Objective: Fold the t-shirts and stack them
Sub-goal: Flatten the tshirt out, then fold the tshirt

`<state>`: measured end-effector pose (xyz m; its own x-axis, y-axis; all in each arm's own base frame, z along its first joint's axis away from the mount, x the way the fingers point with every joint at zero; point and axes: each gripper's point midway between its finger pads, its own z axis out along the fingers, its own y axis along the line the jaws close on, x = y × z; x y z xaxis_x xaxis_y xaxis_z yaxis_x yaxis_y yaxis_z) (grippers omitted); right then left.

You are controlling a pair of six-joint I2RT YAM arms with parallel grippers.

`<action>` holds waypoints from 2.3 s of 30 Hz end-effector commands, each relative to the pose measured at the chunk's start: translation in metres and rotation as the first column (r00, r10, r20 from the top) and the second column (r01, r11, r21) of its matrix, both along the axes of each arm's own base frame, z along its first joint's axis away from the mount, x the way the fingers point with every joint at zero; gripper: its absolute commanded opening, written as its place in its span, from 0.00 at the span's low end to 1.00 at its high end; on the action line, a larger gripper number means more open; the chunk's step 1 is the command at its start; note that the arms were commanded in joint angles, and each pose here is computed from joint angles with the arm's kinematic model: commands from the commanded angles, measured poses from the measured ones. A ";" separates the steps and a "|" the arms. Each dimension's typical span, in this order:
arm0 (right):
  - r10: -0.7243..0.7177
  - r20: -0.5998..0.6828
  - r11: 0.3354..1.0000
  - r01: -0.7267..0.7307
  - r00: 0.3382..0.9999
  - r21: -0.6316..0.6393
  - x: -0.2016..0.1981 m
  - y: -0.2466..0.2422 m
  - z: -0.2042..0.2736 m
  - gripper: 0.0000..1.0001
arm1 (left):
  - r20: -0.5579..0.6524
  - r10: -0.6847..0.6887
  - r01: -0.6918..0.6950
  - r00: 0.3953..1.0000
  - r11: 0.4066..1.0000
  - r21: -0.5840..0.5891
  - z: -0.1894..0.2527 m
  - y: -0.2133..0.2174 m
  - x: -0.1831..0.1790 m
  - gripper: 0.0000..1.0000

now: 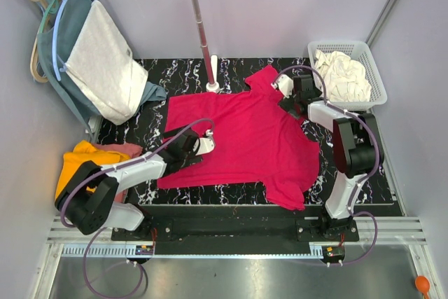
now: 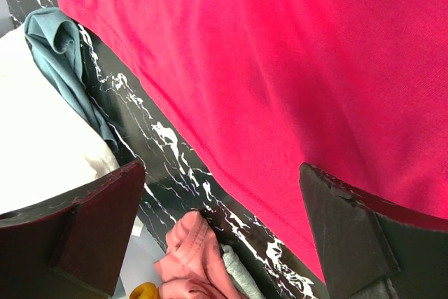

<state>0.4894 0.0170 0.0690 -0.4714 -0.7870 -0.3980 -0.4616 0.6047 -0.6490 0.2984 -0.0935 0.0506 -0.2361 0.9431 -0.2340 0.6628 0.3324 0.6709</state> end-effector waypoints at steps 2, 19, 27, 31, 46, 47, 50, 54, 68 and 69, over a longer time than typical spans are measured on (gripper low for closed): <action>-0.037 0.090 0.990 0.025 0.995 0.136 -0.011 0.007 0.059 1.00 | 0.107 0.040 -0.029 0.993 0.994 -0.105 0.042 -0.013 0.020 0.99; 0.297 -0.289 0.904 -0.171 0.910 0.392 -0.219 0.070 0.075 0.97 | -0.127 -0.071 0.054 0.989 0.990 -0.134 0.053 0.011 -0.071 0.99; 0.498 -0.482 0.852 -0.302 0.721 0.429 -0.315 0.098 0.049 0.94 | -0.253 -0.110 0.099 0.961 0.993 -0.057 0.024 0.034 -0.112 0.99; 0.551 -0.546 0.828 -0.337 0.631 0.448 -0.347 0.113 0.031 0.91 | -0.267 -0.112 0.095 0.957 0.993 -0.075 0.018 0.029 -0.111 0.98; 0.634 -0.590 0.765 -0.512 0.499 0.390 -0.370 0.165 -0.009 0.77 | -0.214 -0.074 0.068 0.974 0.997 -0.034 0.020 0.035 -0.100 0.96; 0.624 -0.604 0.771 -0.512 0.495 0.377 -0.371 0.162 -0.017 0.76 | -0.213 -0.070 0.065 0.975 0.997 -0.034 0.020 0.036 -0.101 0.96; 0.628 -0.583 0.766 -0.540 0.515 0.349 -0.363 0.160 -0.029 0.72 | -0.204 -0.071 0.065 0.976 0.997 -0.033 0.022 0.037 -0.100 0.96; 0.645 -0.554 0.754 -0.555 0.526 0.351 -0.358 0.165 -0.036 0.70 | -0.202 -0.073 0.068 0.977 0.997 -0.030 0.019 0.037 -0.100 0.96; 0.633 -0.572 0.762 -0.550 0.522 0.342 -0.354 0.169 -0.062 0.57 | -0.190 -0.075 0.074 0.979 0.997 -0.011 0.013 0.041 -0.100 0.96; 0.633 -0.572 0.762 -0.551 0.523 0.340 -0.353 0.169 -0.063 0.54 | -0.192 -0.074 0.073 0.979 0.997 -0.008 0.012 0.042 -0.101 0.96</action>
